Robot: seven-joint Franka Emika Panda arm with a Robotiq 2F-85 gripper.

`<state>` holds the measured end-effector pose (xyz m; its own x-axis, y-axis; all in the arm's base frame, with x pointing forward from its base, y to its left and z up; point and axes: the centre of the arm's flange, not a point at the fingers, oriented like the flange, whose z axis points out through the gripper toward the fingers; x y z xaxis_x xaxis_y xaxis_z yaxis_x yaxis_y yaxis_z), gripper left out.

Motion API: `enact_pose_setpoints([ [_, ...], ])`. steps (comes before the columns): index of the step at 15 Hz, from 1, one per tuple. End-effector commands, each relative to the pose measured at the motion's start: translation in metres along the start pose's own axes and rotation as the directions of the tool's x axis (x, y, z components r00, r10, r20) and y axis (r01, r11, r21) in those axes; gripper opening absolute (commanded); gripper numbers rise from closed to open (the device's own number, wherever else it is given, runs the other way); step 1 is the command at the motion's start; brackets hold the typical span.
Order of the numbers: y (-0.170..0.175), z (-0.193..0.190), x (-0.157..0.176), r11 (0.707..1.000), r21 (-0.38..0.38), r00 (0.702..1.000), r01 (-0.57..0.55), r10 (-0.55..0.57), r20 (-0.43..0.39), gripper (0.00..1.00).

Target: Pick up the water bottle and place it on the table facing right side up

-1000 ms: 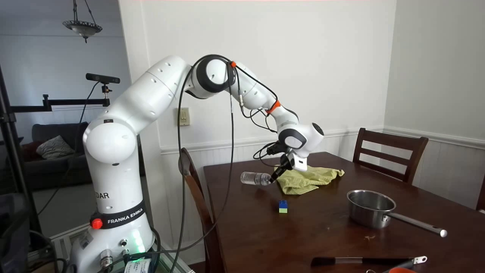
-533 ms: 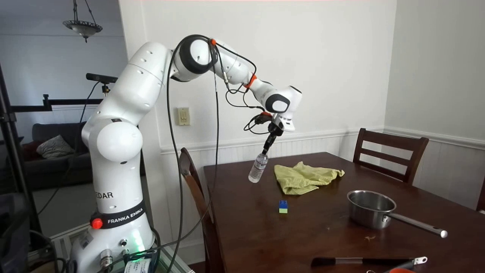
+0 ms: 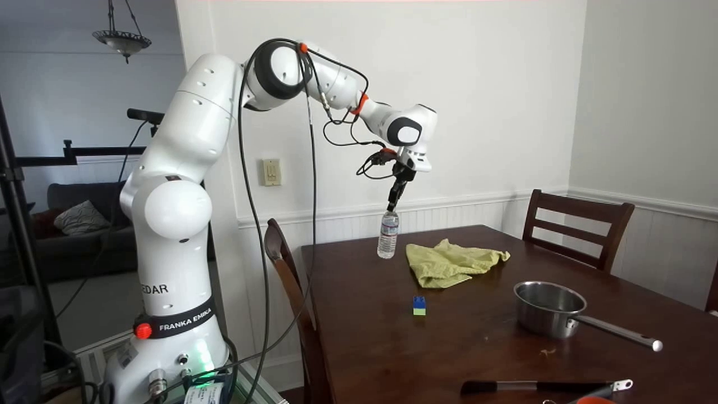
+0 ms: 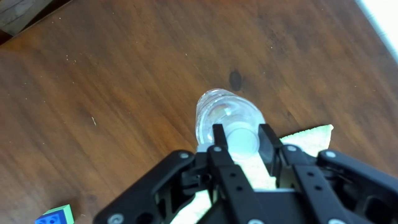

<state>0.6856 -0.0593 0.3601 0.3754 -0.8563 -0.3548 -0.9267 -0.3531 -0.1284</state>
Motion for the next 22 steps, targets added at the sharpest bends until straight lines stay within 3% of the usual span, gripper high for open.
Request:
enact_pose_setpoints([
  [1, 0.009, -0.010, 0.015, 0.999, 0.003, 0.999, -0.038, 0.038, 0.024, 0.08],
  [11, 0.033, 0.021, 0.059, 0.991, -0.053, 0.989, -0.127, 0.130, 0.072, 0.08],
  [12, 0.033, 0.019, 0.059, 0.990, -0.056, 0.989, -0.127, 0.131, 0.074, 0.56],
  [13, 0.035, 0.020, 0.060, 0.990, -0.063, 0.988, -0.128, 0.132, 0.080, 0.57],
  [15, 0.035, 0.016, 0.056, 0.991, -0.062, 0.989, -0.121, 0.126, 0.083, 0.70],
  [19, 0.031, -0.012, 0.012, 0.999, -0.027, 0.997, -0.047, 0.049, 0.061, 0.98],
  [22, 0.034, -0.031, -0.023, 0.996, 0.000, 0.995, 0.090, -0.090, 0.046, 1.00],
])
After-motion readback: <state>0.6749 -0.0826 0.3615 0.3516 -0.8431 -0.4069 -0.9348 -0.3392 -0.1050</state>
